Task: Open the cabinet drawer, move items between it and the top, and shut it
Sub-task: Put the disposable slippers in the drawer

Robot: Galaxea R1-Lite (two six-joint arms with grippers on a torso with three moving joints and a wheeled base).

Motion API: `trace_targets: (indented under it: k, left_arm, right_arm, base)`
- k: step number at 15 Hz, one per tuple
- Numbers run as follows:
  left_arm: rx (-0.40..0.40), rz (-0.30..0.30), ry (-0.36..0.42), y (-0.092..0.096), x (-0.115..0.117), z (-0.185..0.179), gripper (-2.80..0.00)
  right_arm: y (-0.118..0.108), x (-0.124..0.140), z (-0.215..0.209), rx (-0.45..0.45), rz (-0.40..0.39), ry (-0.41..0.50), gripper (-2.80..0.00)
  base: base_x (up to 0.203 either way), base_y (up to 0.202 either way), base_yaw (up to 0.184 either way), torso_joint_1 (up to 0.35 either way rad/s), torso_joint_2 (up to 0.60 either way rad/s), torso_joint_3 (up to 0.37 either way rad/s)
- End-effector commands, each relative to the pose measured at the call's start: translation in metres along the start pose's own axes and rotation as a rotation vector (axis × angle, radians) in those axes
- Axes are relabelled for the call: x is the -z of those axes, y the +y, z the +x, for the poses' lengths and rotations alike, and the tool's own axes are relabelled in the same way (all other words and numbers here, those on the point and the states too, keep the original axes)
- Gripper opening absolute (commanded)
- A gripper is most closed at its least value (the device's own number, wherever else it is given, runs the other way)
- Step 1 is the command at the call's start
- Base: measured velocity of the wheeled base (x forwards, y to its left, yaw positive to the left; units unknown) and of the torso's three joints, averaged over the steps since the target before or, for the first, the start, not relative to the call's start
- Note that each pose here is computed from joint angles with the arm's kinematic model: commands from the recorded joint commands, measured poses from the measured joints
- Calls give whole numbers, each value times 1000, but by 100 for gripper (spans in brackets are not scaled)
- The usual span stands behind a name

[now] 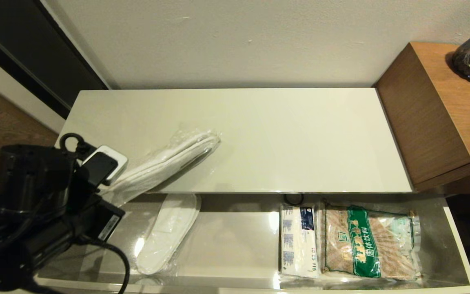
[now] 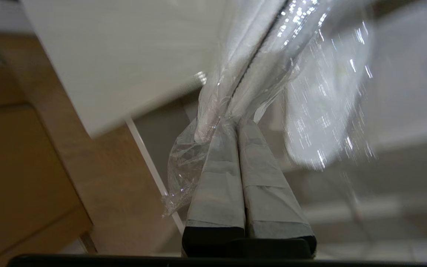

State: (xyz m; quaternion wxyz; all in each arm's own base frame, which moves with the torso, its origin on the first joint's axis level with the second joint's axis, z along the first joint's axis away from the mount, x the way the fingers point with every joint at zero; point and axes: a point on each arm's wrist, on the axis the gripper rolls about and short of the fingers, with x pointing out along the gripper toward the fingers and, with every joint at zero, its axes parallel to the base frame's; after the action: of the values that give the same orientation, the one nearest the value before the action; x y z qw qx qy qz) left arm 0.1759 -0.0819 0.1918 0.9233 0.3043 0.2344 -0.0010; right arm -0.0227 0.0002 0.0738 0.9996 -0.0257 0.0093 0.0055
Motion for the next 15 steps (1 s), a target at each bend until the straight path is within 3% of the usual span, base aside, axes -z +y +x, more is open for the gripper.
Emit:
trace_targets:
  k: [1, 5, 10, 13, 15]
  left_arm:
    - [25, -13, 1, 10, 22, -27, -280]
    - [101, 6, 30, 6, 71, -49, -280]
    - [263, 84, 152, -5, 123, -64, -280]
    - [275, 68, 209, -18, 121, -45, -280]
    - [259, 10, 226, -26, 111, -26, -280]
  right_arm:
    - [0, 0, 0, 0, -1, 1, -280]
    - [0, 0, 0, 0, -1, 2, -280]
    - [0, 0, 0, 0, -1, 1, -280]
    - [0, 0, 0, 0, -1, 3, -280]
    - [0, 0, 0, 0, -1, 3, -280]
  base:
    - [0, 0, 0, 0, 0, 0]
    - [0, 0, 0, 0, 0, 0]
    - [0, 0, 0, 0, 0, 0]
    - [0, 0, 0, 0, 0, 0]
    - [0, 0, 0, 0, 0, 0]
